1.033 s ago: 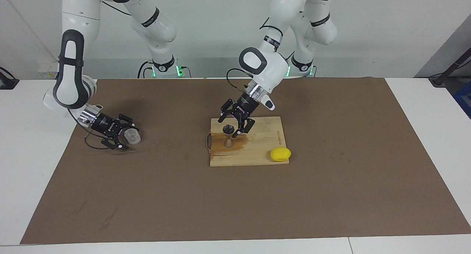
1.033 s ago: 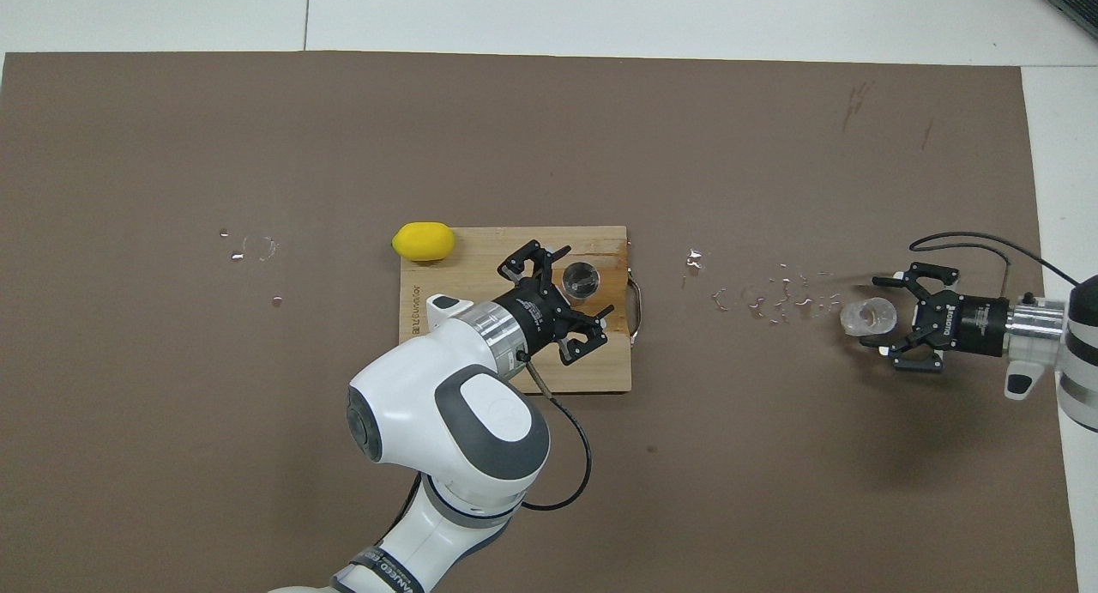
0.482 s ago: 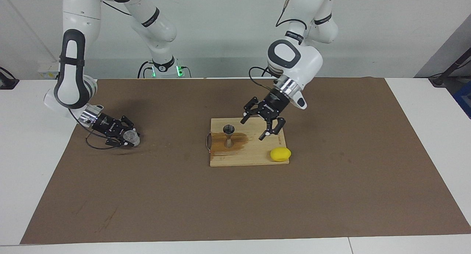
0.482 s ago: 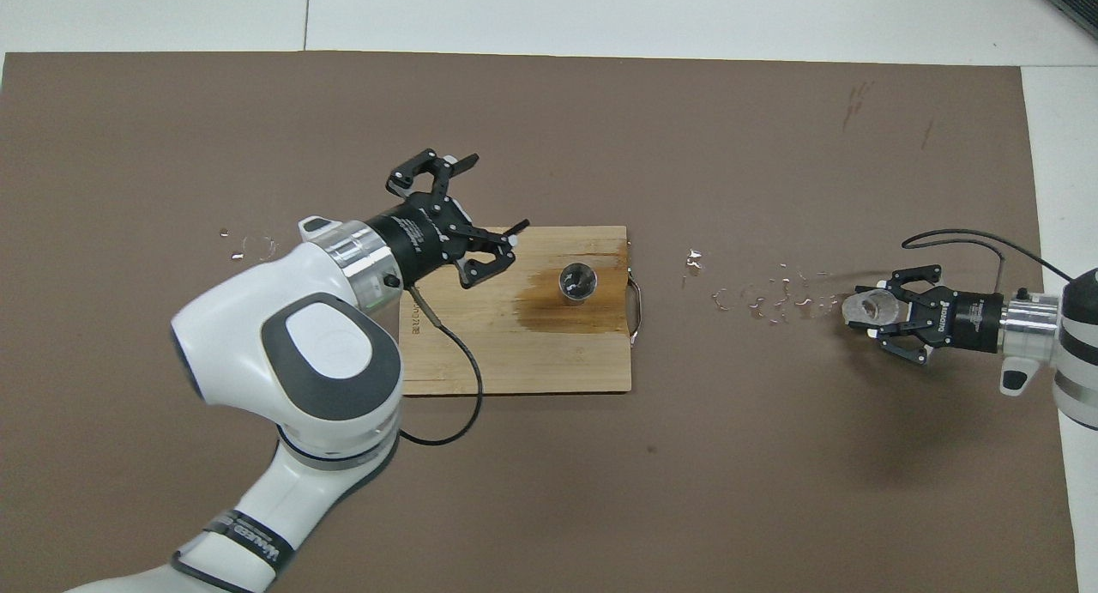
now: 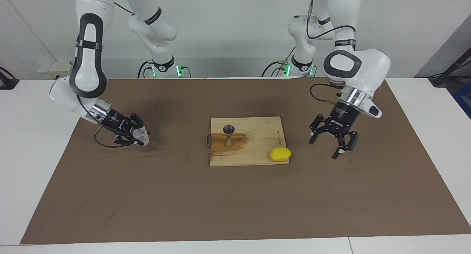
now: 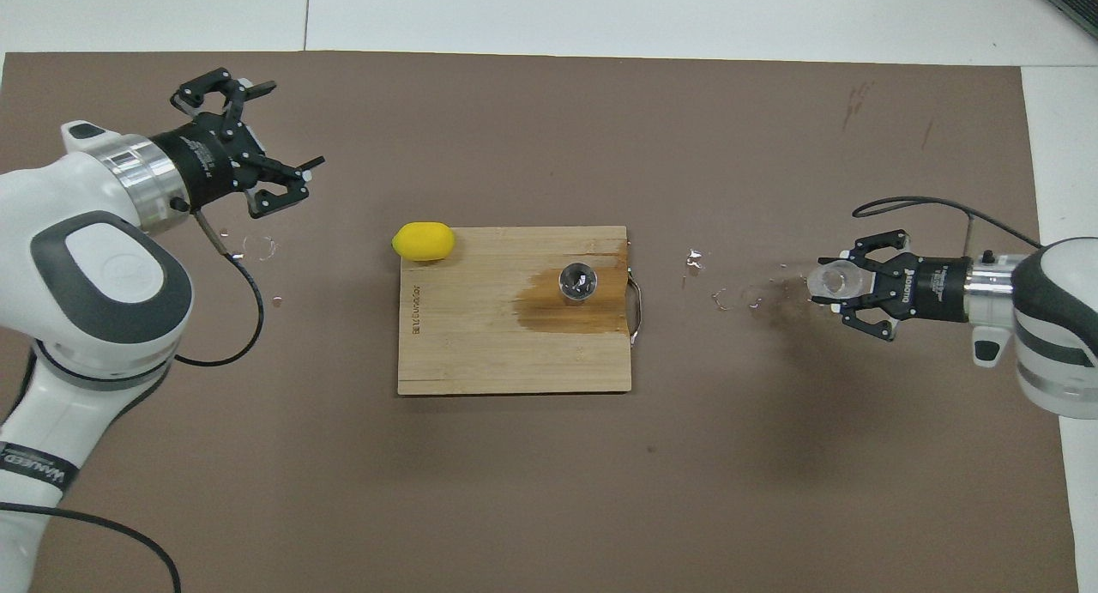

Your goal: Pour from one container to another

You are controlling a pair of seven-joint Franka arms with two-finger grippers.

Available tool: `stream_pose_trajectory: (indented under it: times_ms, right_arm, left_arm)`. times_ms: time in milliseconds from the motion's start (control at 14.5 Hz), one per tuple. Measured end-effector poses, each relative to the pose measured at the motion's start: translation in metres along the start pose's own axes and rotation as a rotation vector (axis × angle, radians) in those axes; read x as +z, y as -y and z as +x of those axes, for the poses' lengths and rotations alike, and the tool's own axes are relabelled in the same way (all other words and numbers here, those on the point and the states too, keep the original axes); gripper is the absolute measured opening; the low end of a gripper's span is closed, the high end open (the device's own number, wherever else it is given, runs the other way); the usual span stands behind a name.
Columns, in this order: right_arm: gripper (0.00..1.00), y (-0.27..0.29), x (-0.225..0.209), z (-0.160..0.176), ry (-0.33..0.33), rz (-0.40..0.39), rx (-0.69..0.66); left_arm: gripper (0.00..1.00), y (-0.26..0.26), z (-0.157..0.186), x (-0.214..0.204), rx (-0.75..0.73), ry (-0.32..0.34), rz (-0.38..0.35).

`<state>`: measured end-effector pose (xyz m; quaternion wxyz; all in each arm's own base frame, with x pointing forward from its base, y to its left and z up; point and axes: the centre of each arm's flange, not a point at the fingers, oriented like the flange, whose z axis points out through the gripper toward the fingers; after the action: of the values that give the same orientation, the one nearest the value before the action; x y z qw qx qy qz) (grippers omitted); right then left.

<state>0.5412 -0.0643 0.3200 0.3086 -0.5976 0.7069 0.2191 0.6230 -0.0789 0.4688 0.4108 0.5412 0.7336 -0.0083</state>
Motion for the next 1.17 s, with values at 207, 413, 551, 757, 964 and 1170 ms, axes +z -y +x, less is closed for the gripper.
stream_pose_trajectory:
  times_ms: [207, 413, 551, 757, 964, 1170]
  right_arm:
    - [0.51, -0.001, 0.040, -0.060, -0.056, -0.023, -0.057]
    - [0.51, -0.005, 0.075, -0.111, -0.102, -0.021, -0.043]
    - [0.51, -0.006, 0.091, -0.139, -0.143, -0.027, -0.051]
    - [0.51, 0.000, 0.108, -0.186, -0.232, -0.043, -0.061]
    - [0.51, 0.005, 0.120, -0.230, -0.301, -0.028, -0.069]
    - [0.51, 0.006, 0.124, -0.256, -0.349, -0.034, -0.088]
  left_arm:
    - [1.00, -0.047, 0.026, -0.027, 0.160, -0.121, -0.032]
    - [1.00, -0.076, 0.025, -0.042, 0.328, -0.216, 0.018]
    - [1.00, -0.089, 0.026, -0.054, 0.420, -0.288, 0.062]
    - [1.00, -0.100, 0.039, -0.072, 0.563, -0.379, 0.163]
    - [1.00, -0.104, 0.041, -0.098, 0.801, -0.361, 0.284]
    - [1.00, -0.102, 0.056, -0.127, 1.050, -0.306, 0.425]
